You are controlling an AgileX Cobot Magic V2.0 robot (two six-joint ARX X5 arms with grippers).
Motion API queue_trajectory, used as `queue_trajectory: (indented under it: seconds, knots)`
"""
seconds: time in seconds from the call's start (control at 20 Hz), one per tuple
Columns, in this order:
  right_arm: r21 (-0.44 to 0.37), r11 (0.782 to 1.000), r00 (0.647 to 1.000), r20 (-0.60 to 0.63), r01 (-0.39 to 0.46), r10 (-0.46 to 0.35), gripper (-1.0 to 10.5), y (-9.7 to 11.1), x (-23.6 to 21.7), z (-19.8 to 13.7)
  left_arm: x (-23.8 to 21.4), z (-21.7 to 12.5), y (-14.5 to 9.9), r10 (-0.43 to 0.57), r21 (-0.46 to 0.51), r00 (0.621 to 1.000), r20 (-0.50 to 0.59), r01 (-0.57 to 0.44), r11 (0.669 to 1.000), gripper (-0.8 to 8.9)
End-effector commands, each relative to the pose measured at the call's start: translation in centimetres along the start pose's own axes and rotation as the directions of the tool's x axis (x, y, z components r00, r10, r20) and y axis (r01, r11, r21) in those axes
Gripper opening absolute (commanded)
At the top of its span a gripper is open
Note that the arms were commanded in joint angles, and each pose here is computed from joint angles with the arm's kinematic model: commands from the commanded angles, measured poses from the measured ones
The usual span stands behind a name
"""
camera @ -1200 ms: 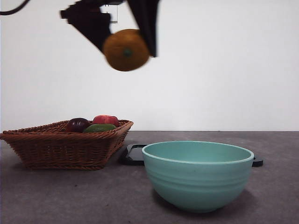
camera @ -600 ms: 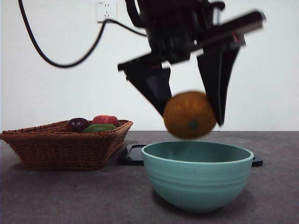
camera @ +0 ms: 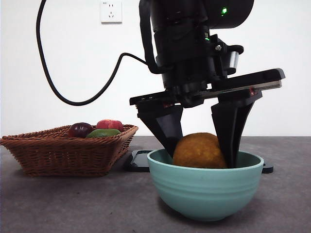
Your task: Pick up the wifruite, put it on the bowl, pick up the plate, put it on desk
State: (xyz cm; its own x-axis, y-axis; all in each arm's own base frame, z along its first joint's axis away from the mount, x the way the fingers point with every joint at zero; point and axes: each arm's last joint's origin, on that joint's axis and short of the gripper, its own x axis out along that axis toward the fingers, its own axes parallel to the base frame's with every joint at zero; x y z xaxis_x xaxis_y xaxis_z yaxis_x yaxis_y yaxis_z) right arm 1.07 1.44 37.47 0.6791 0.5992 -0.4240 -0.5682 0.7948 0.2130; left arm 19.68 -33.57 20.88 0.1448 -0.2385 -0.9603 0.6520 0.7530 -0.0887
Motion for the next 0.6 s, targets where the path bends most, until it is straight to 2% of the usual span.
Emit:
queue_trajectory:
  seconds: [0.05,0.6]
  knots:
    - [-0.001,1.0,1.0,0.021,0.0,0.0,6.1,0.2,-0.4,0.3,0.5,0.4,-0.7,-0.002,0.026,1.0,0.005,0.002,1.0,2.44]
    - [-0.003,1.0,0.999,0.026,0.018,-0.018,6.1,0.1,-0.4,0.3,2.9,0.1,-0.6,0.026,0.052,0.997,-0.074,-0.022,0.998,2.44]
